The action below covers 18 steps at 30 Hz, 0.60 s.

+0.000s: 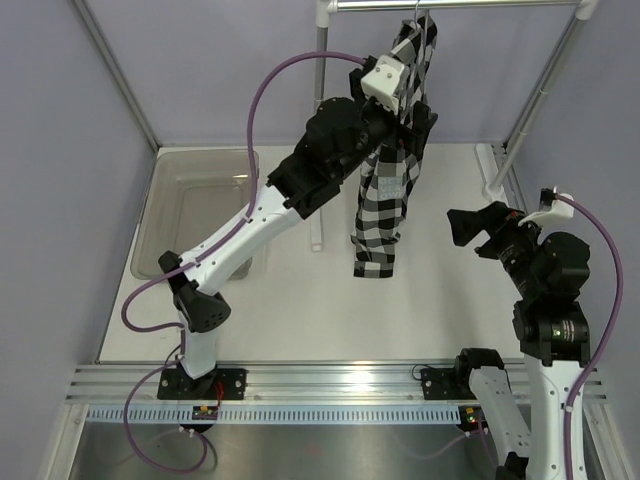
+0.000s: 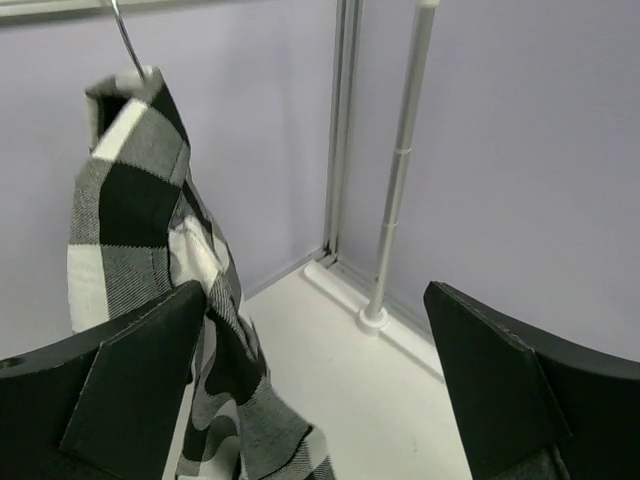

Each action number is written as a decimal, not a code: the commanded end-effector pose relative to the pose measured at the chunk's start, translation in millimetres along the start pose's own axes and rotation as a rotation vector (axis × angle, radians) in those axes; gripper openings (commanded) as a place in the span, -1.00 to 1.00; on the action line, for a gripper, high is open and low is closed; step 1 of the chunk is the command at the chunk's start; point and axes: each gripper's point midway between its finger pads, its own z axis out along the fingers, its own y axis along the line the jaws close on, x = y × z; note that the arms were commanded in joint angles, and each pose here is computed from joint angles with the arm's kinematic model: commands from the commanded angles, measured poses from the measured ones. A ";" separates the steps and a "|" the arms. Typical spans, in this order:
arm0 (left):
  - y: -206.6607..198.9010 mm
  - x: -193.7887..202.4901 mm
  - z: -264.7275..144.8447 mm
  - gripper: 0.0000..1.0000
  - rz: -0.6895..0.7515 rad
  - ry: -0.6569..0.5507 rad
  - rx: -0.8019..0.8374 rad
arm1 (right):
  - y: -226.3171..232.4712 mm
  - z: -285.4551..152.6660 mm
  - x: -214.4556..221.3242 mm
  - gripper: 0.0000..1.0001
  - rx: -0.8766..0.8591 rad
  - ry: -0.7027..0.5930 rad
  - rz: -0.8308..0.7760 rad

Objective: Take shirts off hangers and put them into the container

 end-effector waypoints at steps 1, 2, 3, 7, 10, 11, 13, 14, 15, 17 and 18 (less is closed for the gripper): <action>18.3 -22.8 6.2 0.97 0.079 -0.091 -0.097 | 7.2 -6.3 -7.8 0.99 -0.034 -0.037 -0.037; 20.4 -20.8 7.5 0.97 0.089 -0.090 -0.111 | 9.5 -6.2 -5.3 0.99 -0.051 -0.030 -0.035; 22.9 -17.9 9.6 0.97 0.095 -0.090 -0.122 | 12.2 -6.4 -6.6 0.99 -0.066 -0.039 -0.033; 30.2 -14.8 12.8 0.98 0.142 -0.100 -0.176 | 13.1 -2.7 -2.5 0.99 -0.087 -0.035 -0.028; 36.7 -18.5 10.9 0.97 0.152 -0.113 -0.219 | 9.7 0.4 2.8 0.99 -0.081 -0.021 -0.025; 38.9 -17.3 10.7 0.97 0.154 -0.122 -0.235 | 9.1 1.0 5.4 0.99 -0.083 -0.015 -0.024; 42.0 -24.3 7.9 0.97 0.154 -0.154 -0.264 | 8.5 2.6 6.6 0.99 -0.086 -0.014 -0.023; 44.0 -23.0 5.7 0.97 0.157 -0.157 -0.277 | 9.2 2.6 7.7 0.99 -0.091 -0.009 -0.021; 44.0 -24.6 4.8 0.97 0.159 -0.165 -0.285 | 9.4 2.9 8.2 0.99 -0.093 -0.007 -0.024; 47.7 -28.7 5.4 0.96 0.160 -0.174 -0.309 | 9.9 1.5 5.8 0.99 -0.091 -0.013 -0.029; 49.3 -27.4 6.5 0.94 0.161 -0.169 -0.319 | 10.4 -0.2 5.3 0.99 -0.090 -0.015 -0.030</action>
